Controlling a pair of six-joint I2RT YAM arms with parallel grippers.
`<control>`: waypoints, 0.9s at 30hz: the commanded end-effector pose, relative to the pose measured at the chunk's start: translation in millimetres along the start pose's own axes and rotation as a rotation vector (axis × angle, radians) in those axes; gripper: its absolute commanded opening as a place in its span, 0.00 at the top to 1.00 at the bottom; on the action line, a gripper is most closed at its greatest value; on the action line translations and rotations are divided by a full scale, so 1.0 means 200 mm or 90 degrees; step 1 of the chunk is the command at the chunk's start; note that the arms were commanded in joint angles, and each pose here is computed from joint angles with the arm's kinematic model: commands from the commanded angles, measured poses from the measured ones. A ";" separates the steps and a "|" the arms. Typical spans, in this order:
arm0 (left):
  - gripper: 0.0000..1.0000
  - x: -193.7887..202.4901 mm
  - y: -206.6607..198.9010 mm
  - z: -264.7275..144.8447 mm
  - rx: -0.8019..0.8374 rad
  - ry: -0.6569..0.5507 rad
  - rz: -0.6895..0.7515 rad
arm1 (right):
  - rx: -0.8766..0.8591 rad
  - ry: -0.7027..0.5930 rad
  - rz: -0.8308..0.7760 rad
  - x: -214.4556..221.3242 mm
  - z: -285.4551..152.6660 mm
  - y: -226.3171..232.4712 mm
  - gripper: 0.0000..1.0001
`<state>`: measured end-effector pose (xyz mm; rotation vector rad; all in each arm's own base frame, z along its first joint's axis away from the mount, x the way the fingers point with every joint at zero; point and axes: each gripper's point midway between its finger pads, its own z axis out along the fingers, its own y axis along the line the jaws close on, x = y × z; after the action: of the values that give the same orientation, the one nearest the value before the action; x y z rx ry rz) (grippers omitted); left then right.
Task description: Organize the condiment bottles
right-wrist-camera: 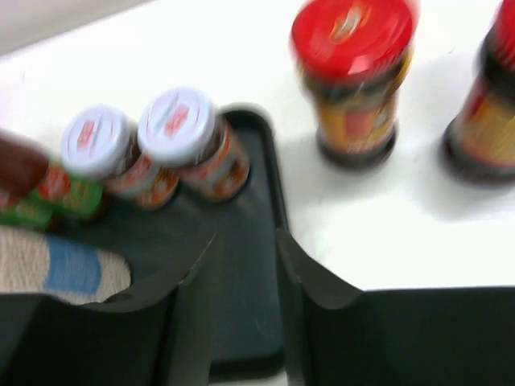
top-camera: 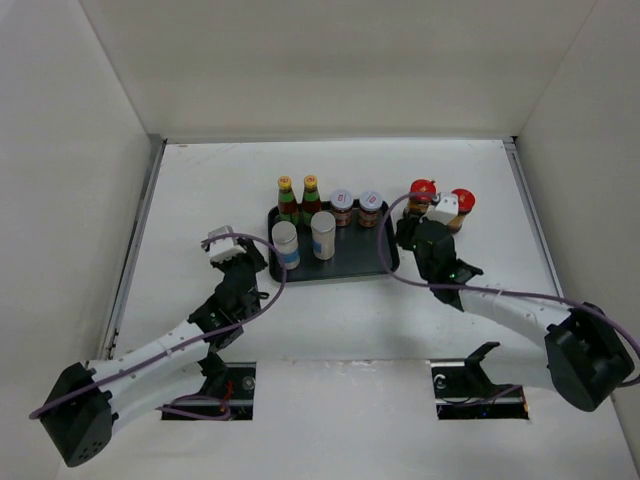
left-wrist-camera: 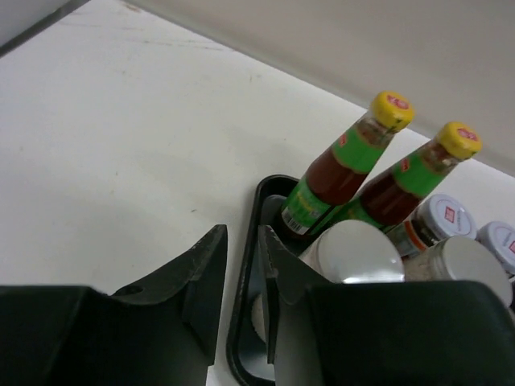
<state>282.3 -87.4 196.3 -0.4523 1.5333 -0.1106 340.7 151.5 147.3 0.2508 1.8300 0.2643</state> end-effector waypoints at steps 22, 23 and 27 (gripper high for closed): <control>0.53 0.17 0.06 -0.01 0.064 0.031 -0.187 | 0.208 0.011 -0.092 -0.39 0.45 -0.22 0.11; 0.52 0.17 0.06 -0.01 0.064 0.030 -0.189 | 0.216 0.014 -0.091 -0.38 0.46 -0.24 0.11; 0.46 0.19 0.07 -0.01 0.057 0.036 -0.189 | 0.232 0.024 -0.086 -0.35 0.48 -0.29 0.11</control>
<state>278.1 -85.9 150.2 -0.5813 1.5357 -0.3751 441.3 89.1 154.7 0.3315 1.9519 -0.1393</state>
